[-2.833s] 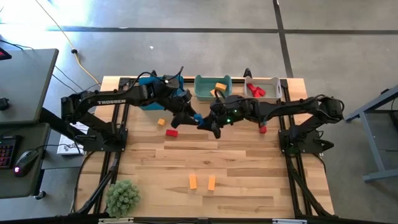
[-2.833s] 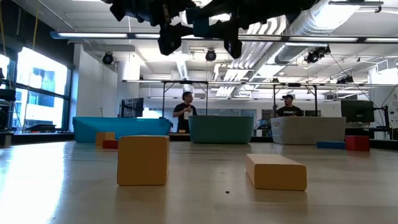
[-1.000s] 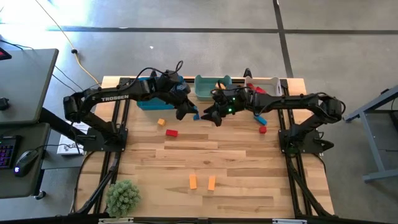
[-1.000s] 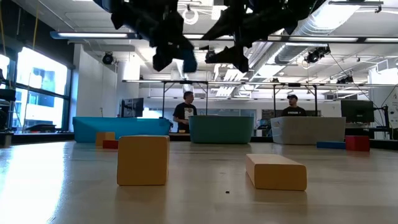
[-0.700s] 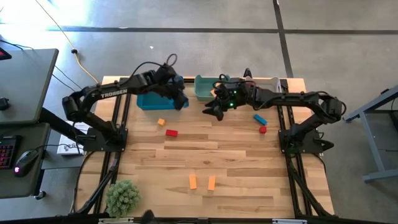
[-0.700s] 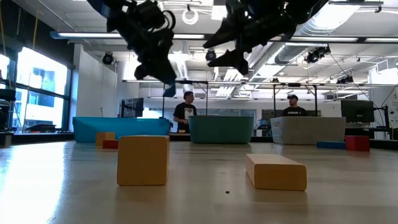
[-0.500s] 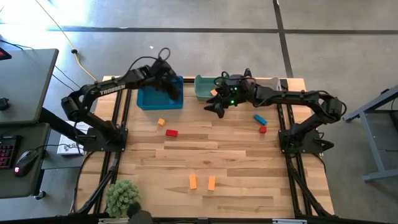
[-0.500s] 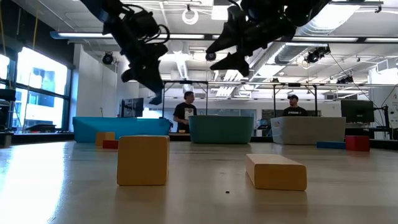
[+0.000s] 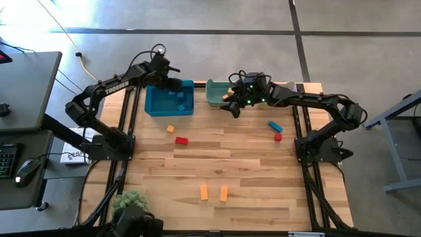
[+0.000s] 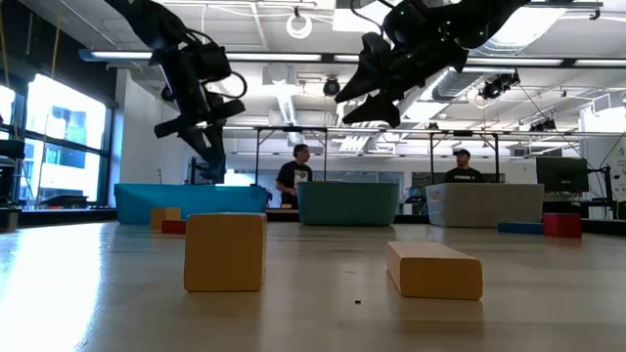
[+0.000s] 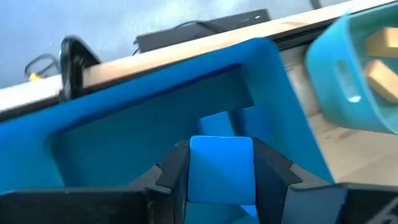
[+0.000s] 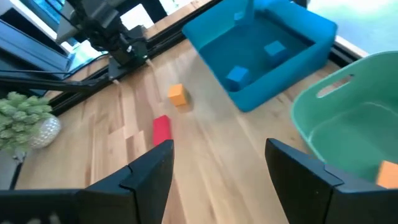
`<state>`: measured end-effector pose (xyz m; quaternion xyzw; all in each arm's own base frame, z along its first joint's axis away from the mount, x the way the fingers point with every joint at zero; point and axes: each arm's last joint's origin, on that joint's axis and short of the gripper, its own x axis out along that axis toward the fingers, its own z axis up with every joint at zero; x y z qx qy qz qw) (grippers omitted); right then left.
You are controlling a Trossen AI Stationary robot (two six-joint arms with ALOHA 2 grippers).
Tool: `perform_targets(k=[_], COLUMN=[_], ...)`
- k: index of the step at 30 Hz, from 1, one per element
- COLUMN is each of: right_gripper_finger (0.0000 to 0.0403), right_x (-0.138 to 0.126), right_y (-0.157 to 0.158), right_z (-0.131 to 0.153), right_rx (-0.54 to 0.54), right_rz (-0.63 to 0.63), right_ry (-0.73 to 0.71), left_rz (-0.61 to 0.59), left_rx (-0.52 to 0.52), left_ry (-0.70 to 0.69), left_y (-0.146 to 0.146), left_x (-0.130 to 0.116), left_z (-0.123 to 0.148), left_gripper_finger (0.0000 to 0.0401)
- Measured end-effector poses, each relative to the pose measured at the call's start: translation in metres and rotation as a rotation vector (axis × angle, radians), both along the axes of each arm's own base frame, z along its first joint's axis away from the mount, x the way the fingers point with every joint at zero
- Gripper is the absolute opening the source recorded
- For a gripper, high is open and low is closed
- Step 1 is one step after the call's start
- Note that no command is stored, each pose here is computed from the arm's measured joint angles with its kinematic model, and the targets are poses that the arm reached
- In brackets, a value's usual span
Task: Sort & place blocks by color
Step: Put the blue block into the blue bin, then put the yellow block into the green bin
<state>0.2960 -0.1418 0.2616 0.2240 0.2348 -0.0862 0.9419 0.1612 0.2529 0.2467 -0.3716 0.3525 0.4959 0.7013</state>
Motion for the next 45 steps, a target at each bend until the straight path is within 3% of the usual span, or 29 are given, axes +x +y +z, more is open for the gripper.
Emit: perform_targets(k=[16,25,37,45], right_gripper_finger=[0.0240,0.0240,0.0240,0.0240], right_x=[-0.008,-0.009,-0.009,-0.009], right_y=[-0.011,-0.010,-0.010,-0.009], right_z=[-0.004,-0.006,-0.006,-0.006], right_rx=[-0.017,-0.006,-0.004,0.003], right_rz=[-0.021,-0.022,-0.022,-0.023], right_ry=[0.044,0.070,0.070,0.069], left_rz=[0.110,0.109,0.093,-0.042], left_rx=[-0.176,-0.178,-0.181,-0.171], left_ry=[0.062,0.081,0.076,0.009], left_y=[0.010,0.010,0.010,0.003], left_x=[0.010,0.009,0.009,0.009], left_z=[-0.043,-0.044,-0.044,-0.030], left_gripper_finger=[0.0123,0.0135,0.0201,0.0209])
